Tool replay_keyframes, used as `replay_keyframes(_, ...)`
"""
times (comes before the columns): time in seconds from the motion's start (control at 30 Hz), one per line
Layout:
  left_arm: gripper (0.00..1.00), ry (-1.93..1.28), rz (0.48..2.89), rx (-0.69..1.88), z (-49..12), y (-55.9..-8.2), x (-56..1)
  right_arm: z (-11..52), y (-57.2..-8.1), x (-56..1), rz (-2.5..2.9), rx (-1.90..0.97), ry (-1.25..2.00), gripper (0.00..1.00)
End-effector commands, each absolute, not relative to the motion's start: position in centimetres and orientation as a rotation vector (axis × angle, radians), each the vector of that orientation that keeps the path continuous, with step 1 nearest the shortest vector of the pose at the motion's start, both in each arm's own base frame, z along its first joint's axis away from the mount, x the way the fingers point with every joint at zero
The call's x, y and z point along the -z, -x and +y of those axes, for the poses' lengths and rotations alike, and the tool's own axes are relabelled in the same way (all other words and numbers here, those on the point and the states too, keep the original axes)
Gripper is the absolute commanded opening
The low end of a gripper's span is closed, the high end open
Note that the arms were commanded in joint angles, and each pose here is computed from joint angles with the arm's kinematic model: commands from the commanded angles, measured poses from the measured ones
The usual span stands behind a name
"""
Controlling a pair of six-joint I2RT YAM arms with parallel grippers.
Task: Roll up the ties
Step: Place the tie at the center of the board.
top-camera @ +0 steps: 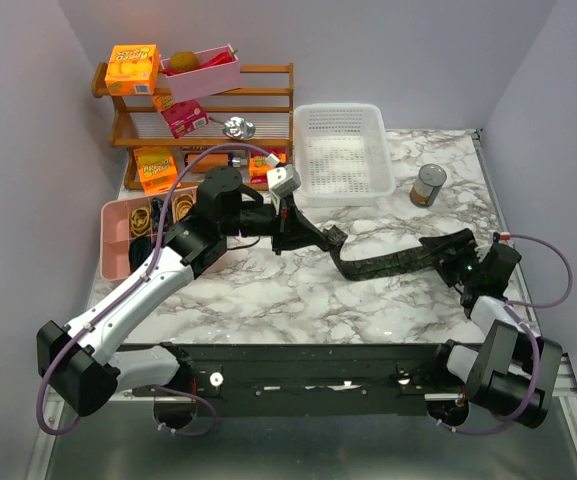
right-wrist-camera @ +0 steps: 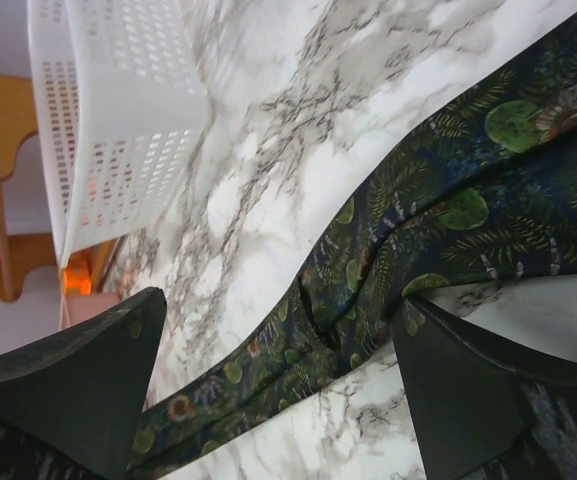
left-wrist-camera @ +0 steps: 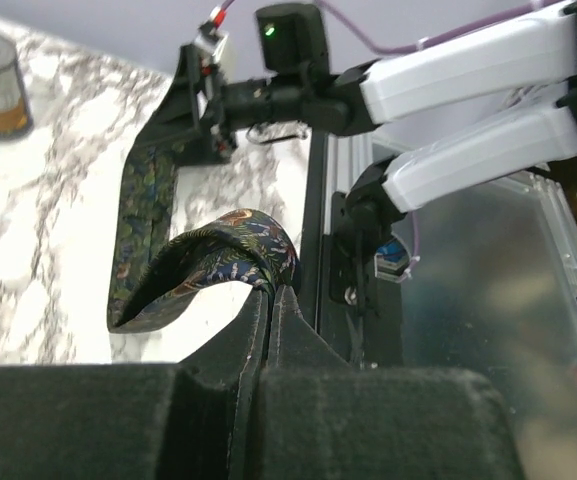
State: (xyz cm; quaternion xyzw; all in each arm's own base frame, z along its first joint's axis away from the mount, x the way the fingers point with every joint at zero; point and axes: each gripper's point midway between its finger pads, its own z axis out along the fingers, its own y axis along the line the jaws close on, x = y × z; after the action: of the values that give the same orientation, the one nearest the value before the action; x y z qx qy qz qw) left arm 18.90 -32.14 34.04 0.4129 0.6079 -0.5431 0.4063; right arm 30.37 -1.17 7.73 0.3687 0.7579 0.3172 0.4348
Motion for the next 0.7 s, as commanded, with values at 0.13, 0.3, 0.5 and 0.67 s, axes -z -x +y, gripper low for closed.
replay_keyframes(0.13,0.00,-0.876,1.716,1.175,-30.2,-21.3,-30.2,3.6,-25.8,-6.0,2.016,-1.025,-0.879,1.00)
replay_keyframes(0.3,0.00,-0.824,1.739,1.131,-29.7,-22.5,-30.6,5.4,-23.6,-5.7,2.047,-1.109,-0.860,1.00)
replay_keyframes(0.5,0.00,-0.810,1.768,1.128,-29.6,-22.9,-30.7,5.5,-22.8,-5.8,2.081,-1.058,-0.792,1.00)
replay_keyframes(0.67,0.00,-0.773,1.793,1.094,-29.1,-23.4,-30.4,5.4,-23.8,-7.7,2.123,-0.938,-0.628,0.99)
